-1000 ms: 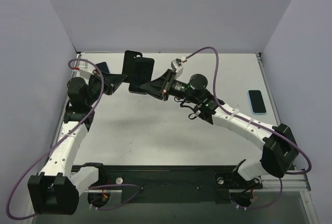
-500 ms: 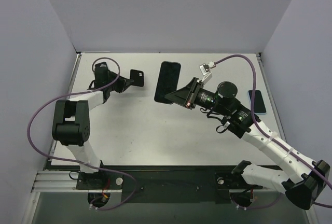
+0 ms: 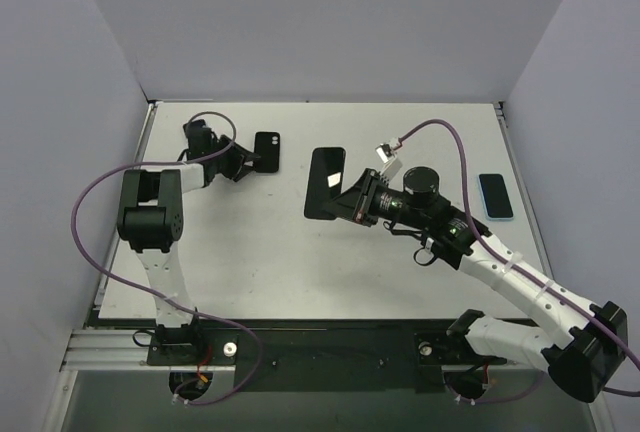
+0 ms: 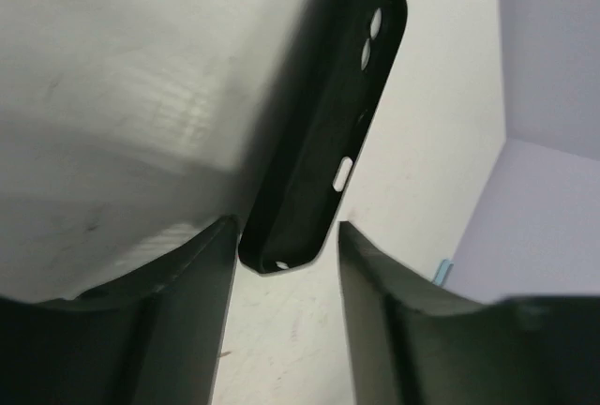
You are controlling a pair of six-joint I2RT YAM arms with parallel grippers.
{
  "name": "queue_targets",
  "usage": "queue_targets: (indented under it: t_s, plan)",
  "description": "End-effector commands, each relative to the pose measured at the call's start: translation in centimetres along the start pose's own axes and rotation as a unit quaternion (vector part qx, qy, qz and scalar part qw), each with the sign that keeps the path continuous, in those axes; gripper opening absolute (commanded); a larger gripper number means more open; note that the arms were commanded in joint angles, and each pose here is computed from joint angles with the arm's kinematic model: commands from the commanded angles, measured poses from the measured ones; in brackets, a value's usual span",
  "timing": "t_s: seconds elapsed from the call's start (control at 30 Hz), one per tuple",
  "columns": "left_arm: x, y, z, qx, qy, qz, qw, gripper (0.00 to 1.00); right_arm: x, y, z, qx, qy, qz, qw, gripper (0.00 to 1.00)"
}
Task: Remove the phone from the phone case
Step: Place the phone case at the center of the board, then place the phone at the center of the board.
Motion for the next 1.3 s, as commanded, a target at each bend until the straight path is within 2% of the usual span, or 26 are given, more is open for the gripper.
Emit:
queue_targets:
  t_s: [0.0, 0.13, 0.2, 0.27, 0.33, 0.37, 0.4, 0.5, 0.53, 0.57, 0.7, 0.8, 0.97, 1.07, 1.27]
  plan:
    - [-0.6, 2.7, 0.1, -0.038, 0.005, -0.039, 0.998, 0.66, -0.5, -0.4, 0.7, -0.031, 0.025, -0.017, 0.999, 0.00]
    - [-1.9, 6.4, 1.5, -0.153, 0.005, -0.091, 0.984, 0.69, 1.1, -1.0, -1.2, -0.006, 0.023, 0.001, 1.000, 0.00]
    - [-3.3, 8.8, 1.0, -0.191, -0.011, -0.132, 0.973, 0.69, 2.1, -1.5, -1.9, 0.009, 0.028, 0.011, 1.000, 0.00]
    - [-4.3, 11.7, -1.2, -0.195, -0.039, -0.162, 0.967, 0.70, 3.5, -2.8, -2.6, 0.030, 0.030, 0.024, 0.999, 0.00]
    - [-4.6, 14.8, -3.7, -0.171, -0.081, -0.187, 0.964, 0.70, 4.8, -4.4, -2.6, 0.036, 0.023, 0.028, 0.999, 0.00]
    - [-4.4, 17.1, -5.5, -0.147, -0.109, -0.200, 0.962, 0.70, 5.4, -5.2, -1.2, 0.016, 0.015, 0.025, 0.999, 0.00]
    - [-4.3, 18.3, -6.1, -0.142, -0.119, -0.209, 0.960, 0.70, 6.1, -6.7, -2.0, 0.031, 0.005, 0.027, 0.999, 0.00]
    - [-2.7, 24.2, -10.6, -0.072, -0.176, -0.239, 0.952, 0.70, 9.0, -10.7, 0.7, -0.012, -0.021, 0.027, 0.999, 0.00]
    - [-2.1, 25.5, -11.5, -0.057, -0.191, -0.245, 0.949, 0.80, 10.0, -12.9, 0.4, -0.003, -0.021, 0.031, 0.999, 0.00]
    - [-1.2, 27.4, -12.9, -0.033, -0.214, -0.254, 0.943, 0.83, 11.2, -13.8, 1.8, -0.015, -0.019, 0.031, 0.999, 0.00]
    - [0.8, 32.7, -15.9, 0.027, -0.246, -0.281, 0.927, 0.85, 15.6, -19.4, 5.1, -0.049, -0.028, 0.050, 0.997, 0.00]
    - [1.5, 35.0, -16.6, 0.043, -0.255, -0.292, 0.921, 0.84, 18.5, -23.1, 7.1, -0.068, -0.047, 0.071, 0.994, 0.00]
    - [2.0, 36.9, -16.4, 0.041, -0.272, -0.300, 0.913, 0.85, 21.5, -27.2, 5.9, -0.047, -0.082, 0.089, 0.992, 0.00]
    - [2.5, 37.5, -16.6, 0.053, -0.273, -0.298, 0.913, 0.85, 22.5, -28.4, 5.6, -0.042, -0.108, 0.094, 0.989, 0.01]
    - [2.9, 37.7, -17.0, 0.071, -0.270, -0.296, 0.914, 0.85, 23.3, -30.1, 4.5, -0.011, -0.083, 0.101, 0.991, 0.03]
Point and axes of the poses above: each gripper's point midway between its finger pads, its own y axis back along the fingers, its own z axis along the line the jaws close on, x = y × z, the point moved 1 cm from there along y, back along the fingers, and after that the axes turned 11 degrees about y, right-handed, at the moved point
